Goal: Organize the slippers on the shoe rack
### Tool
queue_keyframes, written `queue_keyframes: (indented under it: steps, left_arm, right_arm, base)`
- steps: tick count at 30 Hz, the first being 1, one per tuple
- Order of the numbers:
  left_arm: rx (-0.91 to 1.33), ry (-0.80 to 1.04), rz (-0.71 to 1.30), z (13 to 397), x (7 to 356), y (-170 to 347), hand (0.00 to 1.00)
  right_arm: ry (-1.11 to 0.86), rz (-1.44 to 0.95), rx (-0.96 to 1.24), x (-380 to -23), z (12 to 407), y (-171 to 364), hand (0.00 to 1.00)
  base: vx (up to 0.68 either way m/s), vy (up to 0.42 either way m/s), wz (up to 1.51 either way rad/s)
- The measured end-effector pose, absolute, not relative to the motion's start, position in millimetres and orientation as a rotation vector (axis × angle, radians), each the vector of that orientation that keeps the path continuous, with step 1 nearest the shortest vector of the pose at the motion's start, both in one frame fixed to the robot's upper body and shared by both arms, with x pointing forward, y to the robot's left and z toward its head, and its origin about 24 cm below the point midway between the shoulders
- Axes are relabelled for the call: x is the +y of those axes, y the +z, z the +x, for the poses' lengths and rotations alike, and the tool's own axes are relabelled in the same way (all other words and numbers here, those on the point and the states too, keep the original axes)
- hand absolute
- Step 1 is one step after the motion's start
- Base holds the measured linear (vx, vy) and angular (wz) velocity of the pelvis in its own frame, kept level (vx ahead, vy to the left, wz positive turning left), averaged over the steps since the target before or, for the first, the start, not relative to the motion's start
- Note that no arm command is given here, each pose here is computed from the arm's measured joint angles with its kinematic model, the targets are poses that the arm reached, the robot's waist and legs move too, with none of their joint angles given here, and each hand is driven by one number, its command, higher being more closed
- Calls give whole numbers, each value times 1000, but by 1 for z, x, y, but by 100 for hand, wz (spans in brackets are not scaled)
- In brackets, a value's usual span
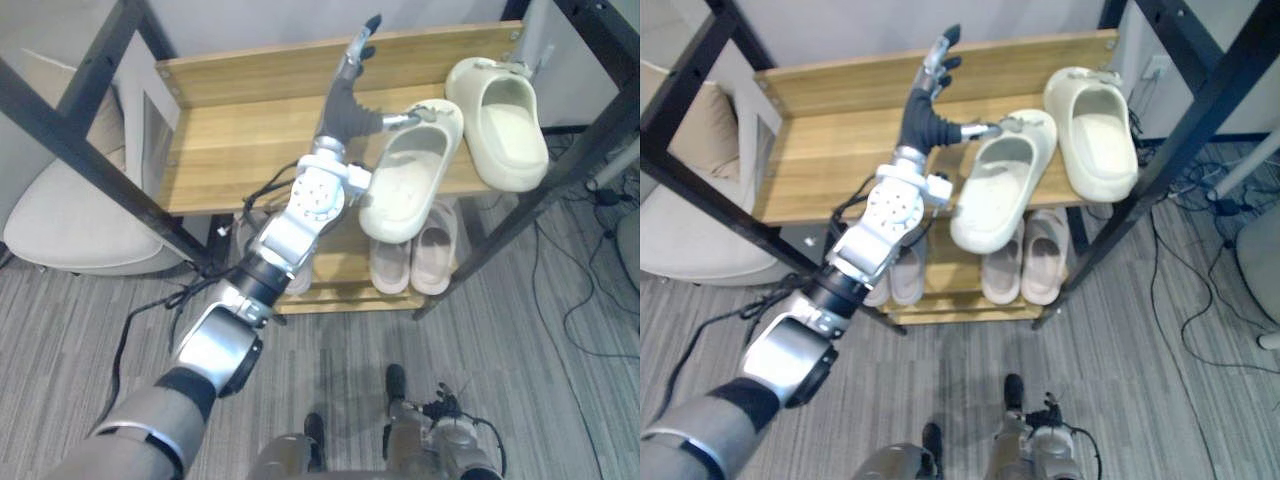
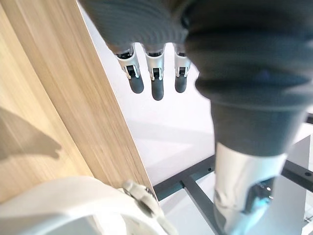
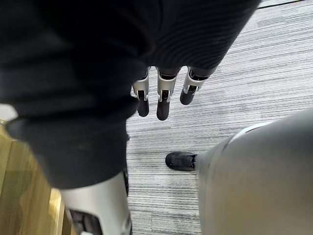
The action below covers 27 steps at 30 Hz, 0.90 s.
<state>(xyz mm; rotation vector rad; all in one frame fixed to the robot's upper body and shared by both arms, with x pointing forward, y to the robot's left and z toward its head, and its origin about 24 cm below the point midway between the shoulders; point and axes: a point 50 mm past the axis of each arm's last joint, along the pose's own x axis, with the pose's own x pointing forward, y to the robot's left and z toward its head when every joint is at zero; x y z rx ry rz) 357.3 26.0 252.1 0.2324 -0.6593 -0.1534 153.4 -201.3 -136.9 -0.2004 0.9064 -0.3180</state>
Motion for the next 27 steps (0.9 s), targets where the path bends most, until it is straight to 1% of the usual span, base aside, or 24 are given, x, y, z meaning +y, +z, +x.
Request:
queue_keyframes:
  steps: [7,11,15,20,23,27]
  left_arm:
    - [-657,-171,213,355,18,251,0]
    - [-662,-188,156,347,17,249,0]
    - [-652,-210,53,332,19,234,0]
    - [-586,-219,-31,323,19,213,0]
    - [-581,-220,-59,318,22,209,0]
    - [-521,-223,-83,313,22,191,0]
  right_arm:
    - [-304,-213,911,-200,151,-138,0]
    - [-305,-214,914,-199,148,-139,0]
    - [-294,-219,929,-198,143,-141,0]
    - [-270,-236,950,-194,135,-144,0]
    - [-252,-241,959,-191,132,-146,0]
    - [-238,-251,965,-189,131,-146,0]
  base:
    - [0,-8,1]
    - [2,1,2]
    - [-7,-6,3]
    - [-23,-16,21]
    - [-9,-28,23]
    - [7,-24,22]
